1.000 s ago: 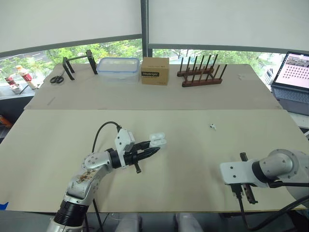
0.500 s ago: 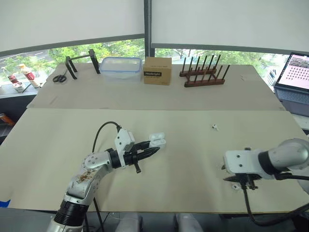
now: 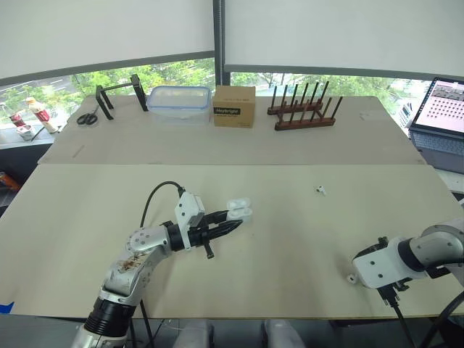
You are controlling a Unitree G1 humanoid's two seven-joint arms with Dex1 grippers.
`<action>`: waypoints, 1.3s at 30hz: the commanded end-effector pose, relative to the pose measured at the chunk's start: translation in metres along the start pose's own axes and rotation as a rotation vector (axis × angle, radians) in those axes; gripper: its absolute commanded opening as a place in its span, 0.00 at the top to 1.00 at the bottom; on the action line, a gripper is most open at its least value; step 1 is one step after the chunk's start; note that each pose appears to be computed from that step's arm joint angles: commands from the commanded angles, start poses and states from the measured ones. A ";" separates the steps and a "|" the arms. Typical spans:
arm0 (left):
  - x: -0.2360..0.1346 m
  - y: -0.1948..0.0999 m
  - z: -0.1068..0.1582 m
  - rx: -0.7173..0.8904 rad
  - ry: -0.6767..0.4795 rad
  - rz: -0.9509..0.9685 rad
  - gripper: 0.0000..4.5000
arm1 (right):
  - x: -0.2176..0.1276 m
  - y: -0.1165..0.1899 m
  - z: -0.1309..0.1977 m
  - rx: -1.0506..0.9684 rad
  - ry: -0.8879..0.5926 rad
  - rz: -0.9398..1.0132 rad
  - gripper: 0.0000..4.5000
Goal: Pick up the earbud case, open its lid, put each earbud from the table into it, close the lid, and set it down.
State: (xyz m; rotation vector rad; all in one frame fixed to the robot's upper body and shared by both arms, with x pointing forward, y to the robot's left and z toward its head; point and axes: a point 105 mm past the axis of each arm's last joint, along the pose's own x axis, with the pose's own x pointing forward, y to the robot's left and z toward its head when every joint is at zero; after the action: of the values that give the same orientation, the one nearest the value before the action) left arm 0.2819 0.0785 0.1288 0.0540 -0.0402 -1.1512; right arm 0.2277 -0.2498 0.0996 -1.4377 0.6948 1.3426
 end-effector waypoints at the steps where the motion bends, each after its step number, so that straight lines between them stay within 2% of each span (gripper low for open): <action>1: -0.001 -0.001 0.008 0.041 -0.019 -0.003 0.88 | -0.016 -0.003 0.005 0.034 -0.041 0.008 0.42; 5: -0.004 -0.001 0.009 0.041 -0.013 0.002 0.88 | -0.036 -0.020 0.008 0.087 -0.055 -0.039 0.69; 9: -0.001 -0.001 0.009 0.039 -0.013 -0.001 0.88 | -0.025 -0.032 0.007 0.084 -0.040 -0.086 0.99; 17: -0.001 -0.002 0.008 0.038 -0.007 -0.007 0.88 | -0.004 -0.025 0.001 0.098 -0.019 -0.054 1.00; 29: -0.002 -0.002 0.006 0.035 -0.004 -0.007 0.88 | -0.006 -0.004 -0.002 0.121 0.002 0.034 1.00; 39: -0.003 -0.001 0.006 0.036 -0.002 -0.006 0.88 | -0.008 0.002 0.004 0.130 -0.020 0.068 1.00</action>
State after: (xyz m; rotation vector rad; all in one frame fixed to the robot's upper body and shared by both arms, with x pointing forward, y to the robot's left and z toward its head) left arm 0.2813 0.0822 0.1261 0.0659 -0.0211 -1.1449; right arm 0.2234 -0.2483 0.0973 -1.2899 0.8133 1.3431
